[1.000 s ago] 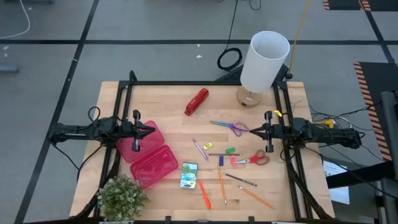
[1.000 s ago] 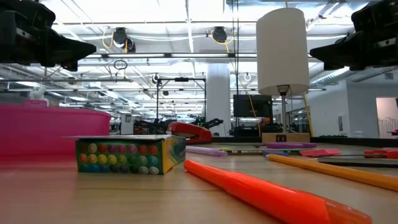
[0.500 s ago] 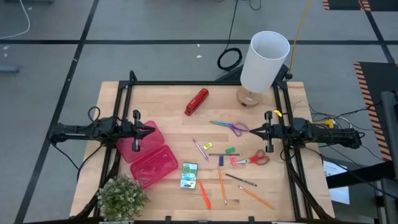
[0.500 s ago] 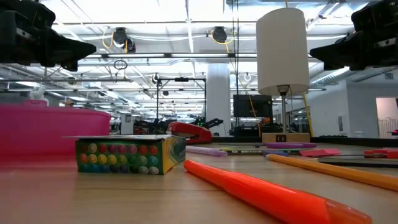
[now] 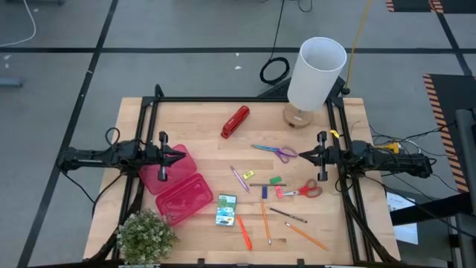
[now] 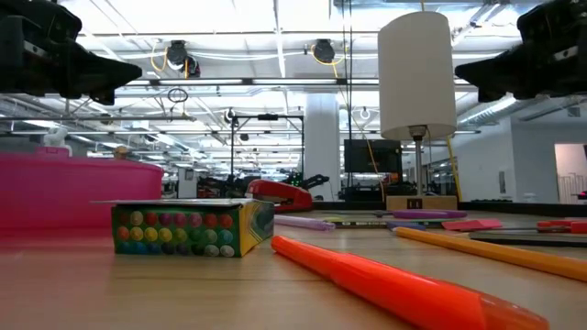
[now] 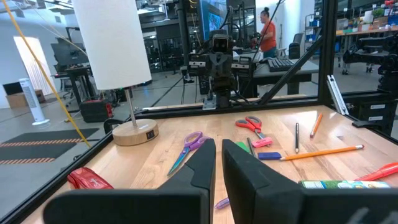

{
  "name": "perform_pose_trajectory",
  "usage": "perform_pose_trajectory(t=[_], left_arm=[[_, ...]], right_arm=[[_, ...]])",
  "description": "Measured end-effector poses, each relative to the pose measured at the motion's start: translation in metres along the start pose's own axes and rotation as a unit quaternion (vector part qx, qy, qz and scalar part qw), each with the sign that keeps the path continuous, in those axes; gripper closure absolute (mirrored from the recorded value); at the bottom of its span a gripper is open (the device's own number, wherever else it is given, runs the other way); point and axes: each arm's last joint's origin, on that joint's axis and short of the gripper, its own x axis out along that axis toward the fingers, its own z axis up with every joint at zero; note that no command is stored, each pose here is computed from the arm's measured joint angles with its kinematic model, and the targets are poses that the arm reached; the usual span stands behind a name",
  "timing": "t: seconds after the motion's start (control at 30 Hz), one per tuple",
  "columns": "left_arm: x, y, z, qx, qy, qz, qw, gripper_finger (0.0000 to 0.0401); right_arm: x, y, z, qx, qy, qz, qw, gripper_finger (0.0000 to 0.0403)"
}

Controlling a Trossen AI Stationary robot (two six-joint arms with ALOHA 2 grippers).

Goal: Pack school essentials
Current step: Put the purple pen into the red supply box

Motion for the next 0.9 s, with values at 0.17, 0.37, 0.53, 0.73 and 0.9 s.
perform_pose_trajectory(t=[0.17, 0.37, 0.53, 0.73, 0.9], left_arm=[[0.0, 0.0, 0.0, 0.0, -0.001, 0.001, 1.0, 0.0368], [0.0, 0.0, 0.0, -0.004, 0.0, 0.002, 1.0, 0.0368], [0.0, 0.0, 0.001, -0.007, -0.003, 0.005, 1.0, 0.0368], [0.0, 0.001, 0.003, -0.026, -0.013, 0.006, 1.0, 0.0368], [0.0, 0.001, 0.006, -0.041, -0.028, 0.001, 0.999, 0.0368]], right_arm=[[0.002, 0.0, -0.001, 0.028, 0.019, -0.004, 0.999, 0.0403], [0.01, -0.003, 0.022, 0.058, 0.032, -0.004, 0.998, 0.0403], [0.025, -0.007, 0.05, 0.088, 0.052, -0.004, 0.995, 0.0403], [0.055, -0.01, 0.078, 0.115, 0.107, -0.01, 0.988, 0.0403], [0.084, -0.012, 0.088, 0.115, 0.162, -0.038, 0.979, 0.0403]])
